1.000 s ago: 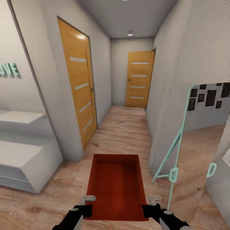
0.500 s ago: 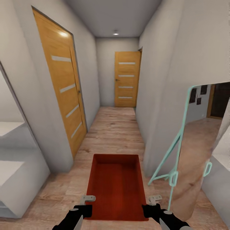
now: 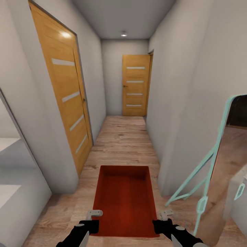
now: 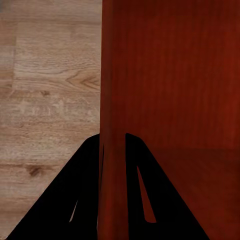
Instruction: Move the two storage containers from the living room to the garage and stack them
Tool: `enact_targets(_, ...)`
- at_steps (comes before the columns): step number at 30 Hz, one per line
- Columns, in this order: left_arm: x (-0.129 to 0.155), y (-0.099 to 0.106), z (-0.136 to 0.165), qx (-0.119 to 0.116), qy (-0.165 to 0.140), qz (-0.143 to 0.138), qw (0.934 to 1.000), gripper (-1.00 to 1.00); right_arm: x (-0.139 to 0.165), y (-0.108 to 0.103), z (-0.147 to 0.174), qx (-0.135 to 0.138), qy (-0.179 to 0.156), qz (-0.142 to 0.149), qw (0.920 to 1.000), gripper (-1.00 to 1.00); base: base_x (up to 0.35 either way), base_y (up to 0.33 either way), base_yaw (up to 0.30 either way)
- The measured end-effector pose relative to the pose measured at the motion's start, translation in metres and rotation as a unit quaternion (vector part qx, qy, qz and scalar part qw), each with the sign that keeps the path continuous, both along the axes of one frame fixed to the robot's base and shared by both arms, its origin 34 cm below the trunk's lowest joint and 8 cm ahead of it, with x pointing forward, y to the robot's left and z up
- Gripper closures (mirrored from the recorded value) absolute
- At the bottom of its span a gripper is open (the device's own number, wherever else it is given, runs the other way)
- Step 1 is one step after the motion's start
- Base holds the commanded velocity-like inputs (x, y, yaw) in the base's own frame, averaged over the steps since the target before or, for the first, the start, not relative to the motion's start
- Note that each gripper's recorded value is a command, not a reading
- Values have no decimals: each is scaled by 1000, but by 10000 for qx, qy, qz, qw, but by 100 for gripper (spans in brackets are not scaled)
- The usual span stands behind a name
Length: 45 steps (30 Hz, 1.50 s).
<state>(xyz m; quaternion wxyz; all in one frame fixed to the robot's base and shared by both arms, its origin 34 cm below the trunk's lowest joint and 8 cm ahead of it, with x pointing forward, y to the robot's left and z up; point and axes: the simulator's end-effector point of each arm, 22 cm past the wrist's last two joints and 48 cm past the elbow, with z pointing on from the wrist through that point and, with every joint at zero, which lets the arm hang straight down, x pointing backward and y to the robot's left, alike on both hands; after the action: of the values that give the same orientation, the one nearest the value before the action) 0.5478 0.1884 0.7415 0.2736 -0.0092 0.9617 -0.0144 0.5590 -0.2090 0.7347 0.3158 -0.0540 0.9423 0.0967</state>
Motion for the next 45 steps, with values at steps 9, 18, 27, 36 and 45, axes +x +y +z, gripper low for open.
enact_targets(9, 0, 2, 0, 1, -3, -2, 10000, 100, 0, 2, 0, -1, -3, 0, 10000, 100, 289, 118, -35)
enact_targets(18, 0, 0, 0, -2, 0, 0, 10000, 100, 0, 0, 0, -1, 0, 0, 10000, 100, 298, 93, -73)
enact_targets(27, 0, 1, 0, -1, -1, 0, 10000, 100, 0, 1, 0, -1, -2, 2, 10000, 100, 299, 93, -1)
enact_targets(36, 0, 0, 0, 0, 5, -1, 10000, 100, 0, 0, 0, 0, 6, 0, 10000, 100, 299, 93, 0)
enact_targets(45, 0, 0, 0, -1, 5, 0, 10000, 100, 0, 0, 0, 0, 6, 0, 10000, 100, 299, 93, 0)
